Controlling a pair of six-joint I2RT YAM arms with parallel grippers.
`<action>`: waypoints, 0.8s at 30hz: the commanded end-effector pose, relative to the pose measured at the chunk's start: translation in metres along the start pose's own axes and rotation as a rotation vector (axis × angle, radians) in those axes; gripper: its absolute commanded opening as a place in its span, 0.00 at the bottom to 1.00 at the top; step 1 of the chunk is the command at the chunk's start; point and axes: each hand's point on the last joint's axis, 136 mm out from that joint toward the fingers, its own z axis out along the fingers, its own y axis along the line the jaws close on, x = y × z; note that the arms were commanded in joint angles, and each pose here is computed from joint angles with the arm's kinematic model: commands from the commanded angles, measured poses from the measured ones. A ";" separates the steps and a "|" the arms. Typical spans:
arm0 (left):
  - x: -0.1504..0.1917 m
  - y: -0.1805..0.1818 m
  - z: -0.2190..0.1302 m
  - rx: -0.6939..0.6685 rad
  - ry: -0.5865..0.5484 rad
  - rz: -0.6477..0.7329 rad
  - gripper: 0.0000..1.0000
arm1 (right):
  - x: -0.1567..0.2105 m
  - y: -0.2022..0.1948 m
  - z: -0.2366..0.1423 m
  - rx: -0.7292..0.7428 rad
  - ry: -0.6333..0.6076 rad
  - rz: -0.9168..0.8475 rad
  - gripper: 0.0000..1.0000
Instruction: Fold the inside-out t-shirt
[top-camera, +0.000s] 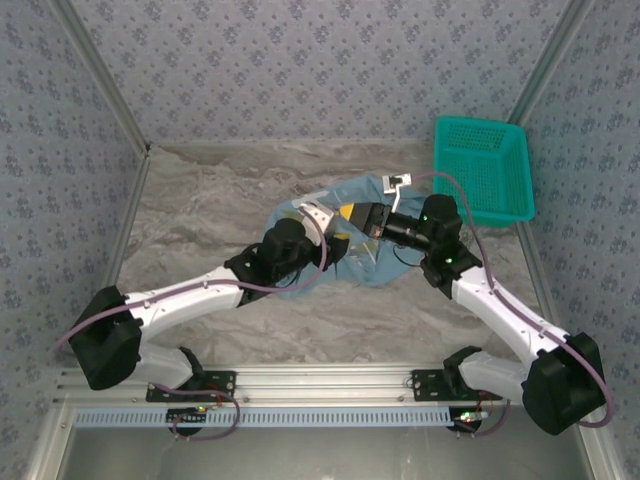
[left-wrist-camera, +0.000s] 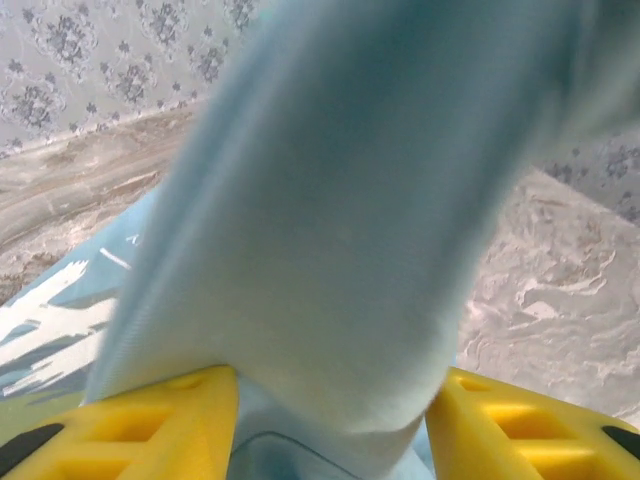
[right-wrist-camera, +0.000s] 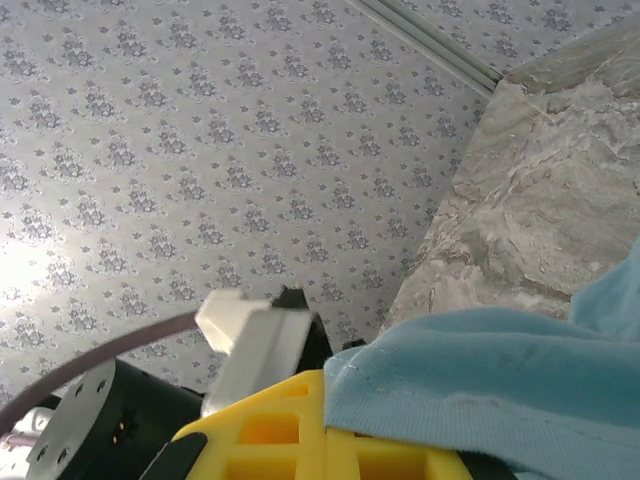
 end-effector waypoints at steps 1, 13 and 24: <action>-0.037 -0.017 -0.011 0.127 -0.120 -0.040 0.42 | -0.006 0.006 -0.002 -0.028 -0.031 -0.010 0.00; -0.026 -0.005 -0.048 0.306 -0.102 -0.119 0.00 | -0.001 -0.019 -0.024 0.191 0.011 -0.104 0.28; -0.006 0.013 -0.088 0.323 -0.083 -0.139 0.00 | 0.036 -0.038 -0.049 0.358 0.147 -0.498 0.45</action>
